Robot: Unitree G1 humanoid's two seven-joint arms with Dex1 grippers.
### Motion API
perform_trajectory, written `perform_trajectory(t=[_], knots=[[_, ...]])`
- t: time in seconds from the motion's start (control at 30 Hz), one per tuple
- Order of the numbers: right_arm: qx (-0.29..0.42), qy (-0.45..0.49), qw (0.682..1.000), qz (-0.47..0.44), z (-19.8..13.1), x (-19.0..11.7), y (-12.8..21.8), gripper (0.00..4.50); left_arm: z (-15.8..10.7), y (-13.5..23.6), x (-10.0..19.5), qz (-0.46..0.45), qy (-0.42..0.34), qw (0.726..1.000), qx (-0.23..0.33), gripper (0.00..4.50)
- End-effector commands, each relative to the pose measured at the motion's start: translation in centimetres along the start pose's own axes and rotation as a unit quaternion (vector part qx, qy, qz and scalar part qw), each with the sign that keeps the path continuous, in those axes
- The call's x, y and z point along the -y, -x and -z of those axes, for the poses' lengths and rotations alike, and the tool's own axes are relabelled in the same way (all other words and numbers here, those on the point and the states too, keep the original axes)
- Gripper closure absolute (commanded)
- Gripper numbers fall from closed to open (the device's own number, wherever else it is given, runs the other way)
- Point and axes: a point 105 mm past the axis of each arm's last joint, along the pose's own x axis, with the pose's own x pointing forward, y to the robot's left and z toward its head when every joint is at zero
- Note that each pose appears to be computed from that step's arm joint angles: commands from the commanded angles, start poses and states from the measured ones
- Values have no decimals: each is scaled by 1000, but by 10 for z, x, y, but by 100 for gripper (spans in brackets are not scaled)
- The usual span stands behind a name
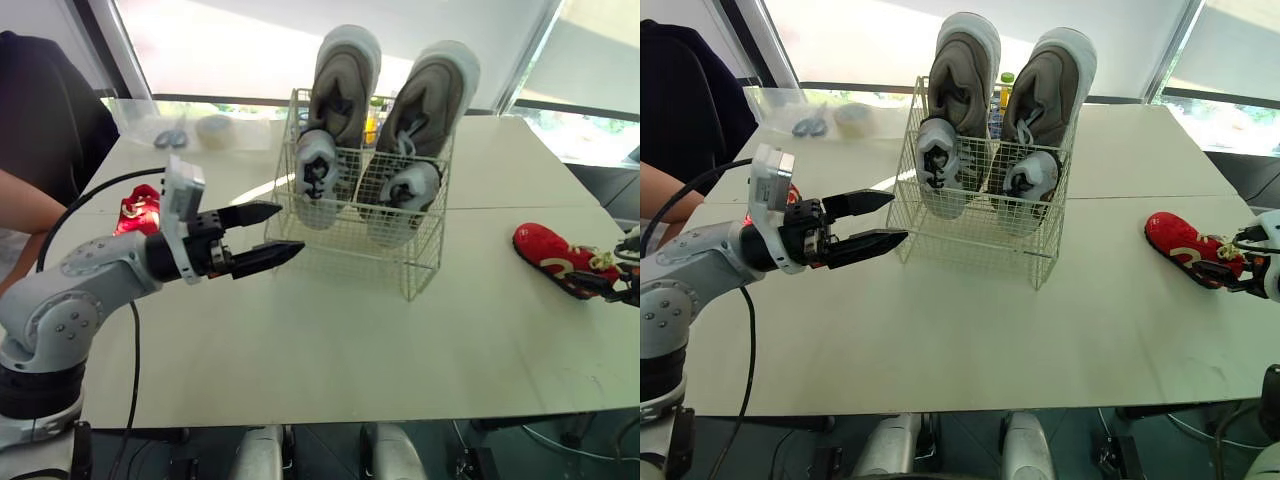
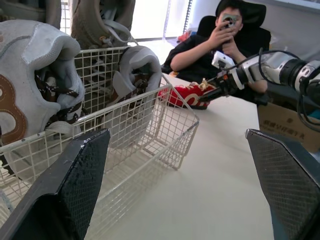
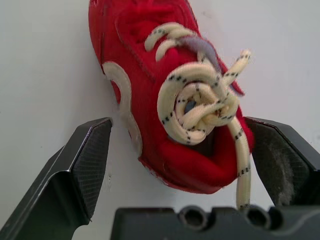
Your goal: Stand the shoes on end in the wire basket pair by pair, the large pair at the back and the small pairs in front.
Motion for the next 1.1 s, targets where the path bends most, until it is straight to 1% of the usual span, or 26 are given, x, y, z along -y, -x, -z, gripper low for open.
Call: perform_trajectory(t=[0.03,0.1,0.2,0.37,0.43,0.47,0.53,0.6,0.63,0.7,0.8,0.9,0.97,1.03,1.1], knots=[[14,11,1000,-3,-12,-1,0,0,-8,2,2,-7,-36,999,7,3],[15,13,1000,-16,-14,-6,-3,0,-8,1,2,-5,-37,999,6,3],[18,14,999,-24,-15,-10,-6,79,-9,0,1,-5,-39,999,7,0],[22,16,999,-39,-18,-13,-6,317,-12,0,-1,-3,-39,999,8,0],[27,22,998,-47,-20,-15,-4,408,-14,0,-3,-2,-37,999,10,0],[31,36,998,-43,-24,-14,-2,446,-15,0,-3,0,-35,999,10,0],[53,47,996,-47,-36,-15,2,448,-17,0,-5,5,-27,1000,10,0],[105,71,991,-36,-63,-17,10,448,-20,0,-7,8,-23,1000,10,0],[140,79,987,-28,-82,-19,18,448,-22,0,-9,10,-22,1000,13,0],[207,104,973,-14,-119,-27,40,448,-28,-1,-12,15,-15,1000,21,0],[293,146,945,6,-164,-47,82,448,-37,-2,-18,22,-4,999,33,0],[362,189,913,2,-197,-78,121,448,-48,-4,-23,33,8,998,47,0],[394,217,893,-12,-210,-100,139,448,-56,-6,-26,41,16,997,56,0],[429,264,861,-59,-221,-138,158,448,-63,-7,-30,49,22,997,58,0],[447,310,833,-103,-223,-170,169,448,-67,-9,-33,55,25,997,55,0]])
